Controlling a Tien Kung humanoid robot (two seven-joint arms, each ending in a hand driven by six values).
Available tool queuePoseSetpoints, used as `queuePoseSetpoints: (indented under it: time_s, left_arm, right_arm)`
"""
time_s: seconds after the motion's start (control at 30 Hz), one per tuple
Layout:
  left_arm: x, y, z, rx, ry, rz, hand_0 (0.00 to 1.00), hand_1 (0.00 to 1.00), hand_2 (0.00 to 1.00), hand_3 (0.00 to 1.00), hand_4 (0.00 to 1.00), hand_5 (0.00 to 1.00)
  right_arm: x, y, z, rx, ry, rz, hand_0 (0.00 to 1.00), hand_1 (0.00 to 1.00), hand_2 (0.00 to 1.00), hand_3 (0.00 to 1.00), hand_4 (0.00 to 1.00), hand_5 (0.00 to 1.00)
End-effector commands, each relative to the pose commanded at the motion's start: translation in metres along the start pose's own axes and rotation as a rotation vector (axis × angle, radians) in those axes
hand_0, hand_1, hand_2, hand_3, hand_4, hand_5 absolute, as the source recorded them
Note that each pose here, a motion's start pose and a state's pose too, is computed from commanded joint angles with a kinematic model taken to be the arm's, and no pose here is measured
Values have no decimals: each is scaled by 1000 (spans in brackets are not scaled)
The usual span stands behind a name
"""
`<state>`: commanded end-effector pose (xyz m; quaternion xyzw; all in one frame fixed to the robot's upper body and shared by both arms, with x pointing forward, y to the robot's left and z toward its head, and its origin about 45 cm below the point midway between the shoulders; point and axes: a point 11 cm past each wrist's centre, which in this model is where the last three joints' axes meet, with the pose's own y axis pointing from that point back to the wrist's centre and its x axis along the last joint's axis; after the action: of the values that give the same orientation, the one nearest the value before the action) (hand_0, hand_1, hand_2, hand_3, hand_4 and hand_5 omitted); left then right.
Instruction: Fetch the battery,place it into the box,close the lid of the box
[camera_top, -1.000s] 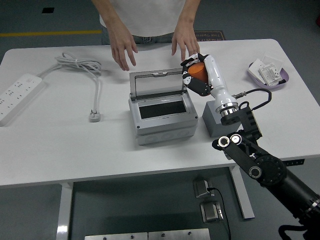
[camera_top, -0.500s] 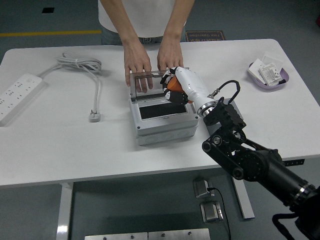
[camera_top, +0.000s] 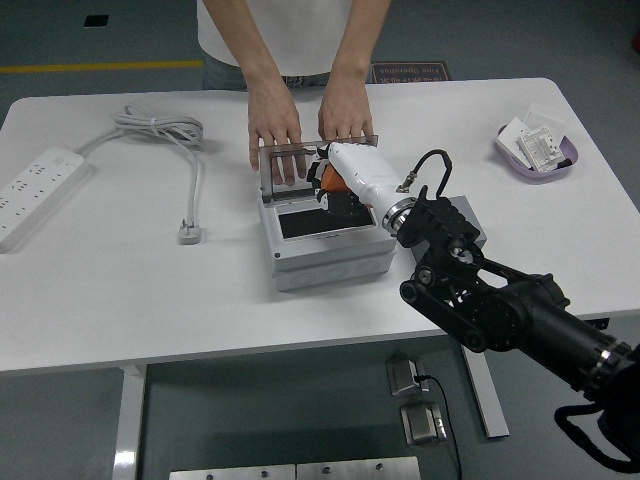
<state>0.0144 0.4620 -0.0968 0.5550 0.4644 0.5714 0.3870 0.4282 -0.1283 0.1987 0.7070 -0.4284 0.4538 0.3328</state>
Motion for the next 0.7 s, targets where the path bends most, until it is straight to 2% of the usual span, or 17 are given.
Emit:
queuePoseSetpoints:
  time_s: [0.27, 0.7]
  left_arm:
    - [1, 0, 2, -3, -6, 2, 674, 681, 660, 761, 746, 377]
    - [2, 1, 4, -5, -9, 3, 674, 680, 660, 761, 746, 377]
  right_arm:
    - [-17, -2, -2, -14, 62, -119, 134, 190, 260, 268, 2, 2]
    - [-18, -6, -4, -16, 93, -151, 157, 211, 274, 253, 2, 2]
